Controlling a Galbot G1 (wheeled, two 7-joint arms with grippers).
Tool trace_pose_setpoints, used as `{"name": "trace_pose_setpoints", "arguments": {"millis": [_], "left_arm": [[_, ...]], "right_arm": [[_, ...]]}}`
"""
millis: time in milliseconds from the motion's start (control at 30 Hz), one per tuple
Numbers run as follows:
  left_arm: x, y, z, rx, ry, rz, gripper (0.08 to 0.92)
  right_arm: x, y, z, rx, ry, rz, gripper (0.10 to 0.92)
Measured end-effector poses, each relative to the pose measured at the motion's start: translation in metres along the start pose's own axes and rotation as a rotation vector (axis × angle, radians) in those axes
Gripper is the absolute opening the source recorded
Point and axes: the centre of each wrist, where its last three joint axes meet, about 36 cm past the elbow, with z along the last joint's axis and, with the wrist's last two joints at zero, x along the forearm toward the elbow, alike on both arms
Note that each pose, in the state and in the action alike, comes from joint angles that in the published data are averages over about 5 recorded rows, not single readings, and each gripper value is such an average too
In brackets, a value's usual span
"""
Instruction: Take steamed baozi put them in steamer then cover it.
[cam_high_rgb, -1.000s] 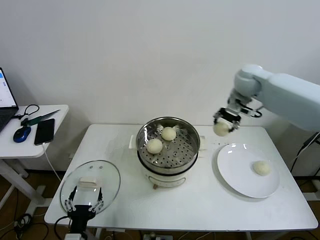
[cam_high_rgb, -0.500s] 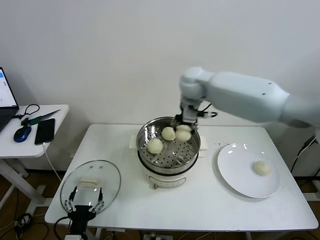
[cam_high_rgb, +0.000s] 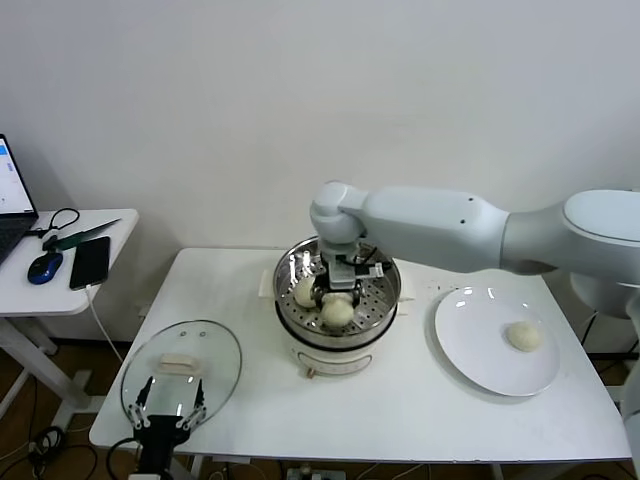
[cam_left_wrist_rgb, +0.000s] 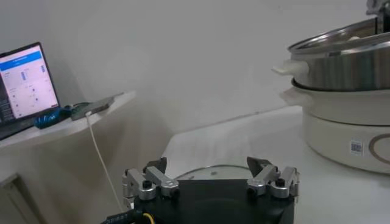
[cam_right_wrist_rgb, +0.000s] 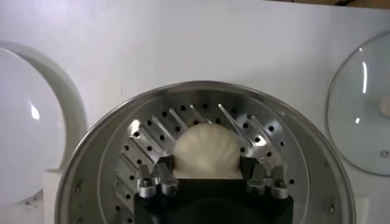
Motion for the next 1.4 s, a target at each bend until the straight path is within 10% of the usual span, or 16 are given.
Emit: {"name": "trace_pose_setpoints", "arguments": {"millis": [800,1400], "left_arm": [[-0.005,-0.003,0.000,-0.014,-0.002,0.008,0.823],[-0.001,-0.002,-0.007,-0.026,-0.014,0.015,0.823]], "right_arm": [[0.027,0.032,0.016,-0.085,0.021,0.058,0.823],[0.067,0.262,0.050,-0.851,0.088,0.245,0.823]]}}
